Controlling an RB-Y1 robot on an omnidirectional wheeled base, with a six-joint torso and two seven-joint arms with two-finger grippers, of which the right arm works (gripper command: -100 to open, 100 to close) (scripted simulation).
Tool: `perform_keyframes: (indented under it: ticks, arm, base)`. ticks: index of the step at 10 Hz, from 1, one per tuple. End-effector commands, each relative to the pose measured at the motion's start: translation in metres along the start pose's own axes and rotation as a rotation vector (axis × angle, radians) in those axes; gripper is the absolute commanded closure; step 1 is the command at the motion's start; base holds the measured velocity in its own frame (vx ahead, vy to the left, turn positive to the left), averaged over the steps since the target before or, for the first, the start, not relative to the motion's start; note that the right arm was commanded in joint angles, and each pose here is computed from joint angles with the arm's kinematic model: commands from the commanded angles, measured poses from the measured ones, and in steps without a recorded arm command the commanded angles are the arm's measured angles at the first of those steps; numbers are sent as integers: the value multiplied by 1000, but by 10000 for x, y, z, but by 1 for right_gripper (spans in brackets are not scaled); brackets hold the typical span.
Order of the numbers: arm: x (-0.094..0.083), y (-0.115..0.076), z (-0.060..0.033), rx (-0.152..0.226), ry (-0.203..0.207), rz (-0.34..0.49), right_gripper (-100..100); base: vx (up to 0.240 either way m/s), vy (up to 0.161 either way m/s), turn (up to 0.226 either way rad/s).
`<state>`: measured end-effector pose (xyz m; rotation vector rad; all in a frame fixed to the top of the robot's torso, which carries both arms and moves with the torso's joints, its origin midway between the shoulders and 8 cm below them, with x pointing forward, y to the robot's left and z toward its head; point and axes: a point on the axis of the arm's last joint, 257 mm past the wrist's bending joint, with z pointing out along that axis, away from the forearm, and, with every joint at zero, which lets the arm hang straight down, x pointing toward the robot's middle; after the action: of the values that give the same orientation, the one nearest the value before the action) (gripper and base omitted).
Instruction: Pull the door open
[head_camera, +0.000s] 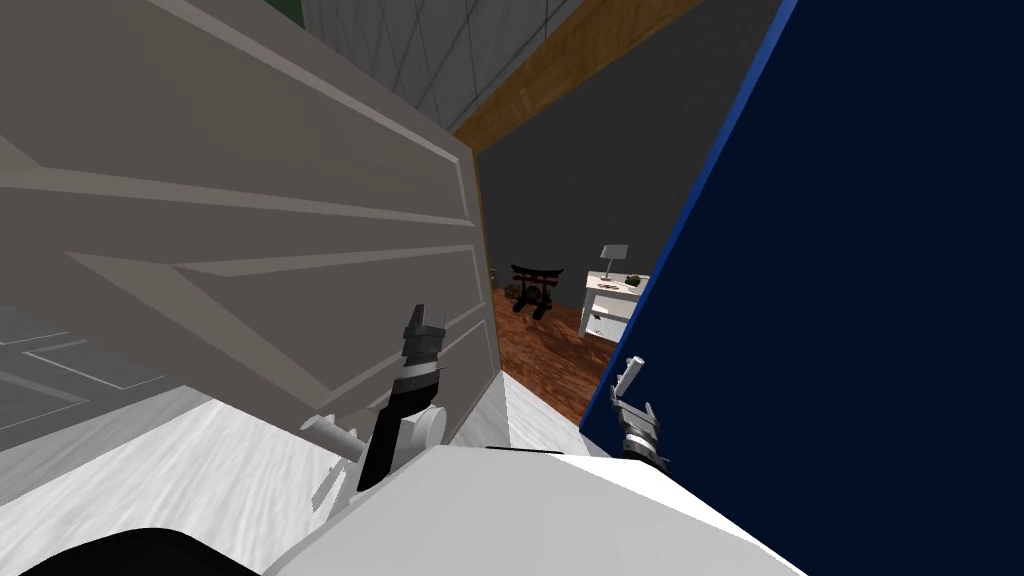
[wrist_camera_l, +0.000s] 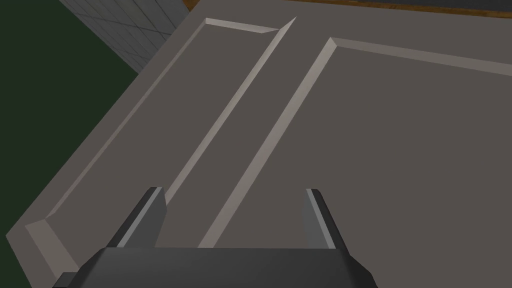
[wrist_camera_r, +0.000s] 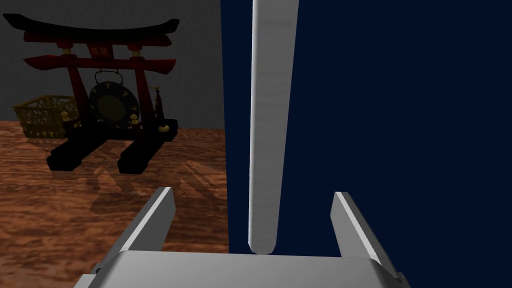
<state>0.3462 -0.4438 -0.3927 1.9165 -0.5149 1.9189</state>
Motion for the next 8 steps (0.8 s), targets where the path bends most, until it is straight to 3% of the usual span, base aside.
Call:
perform_keyframes:
  ticks: [1, 7, 8]
  arm:
    - [-11, 117, 21, -4, 0, 2, -100]
    - [-5, 613, 57, -20, 0, 3, -100]
    - [-5, 613, 57, -20, 0, 3, -100]
  base:
    - [92, -5, 22]
    - [102, -7, 25]
    - [111, 9, 12]
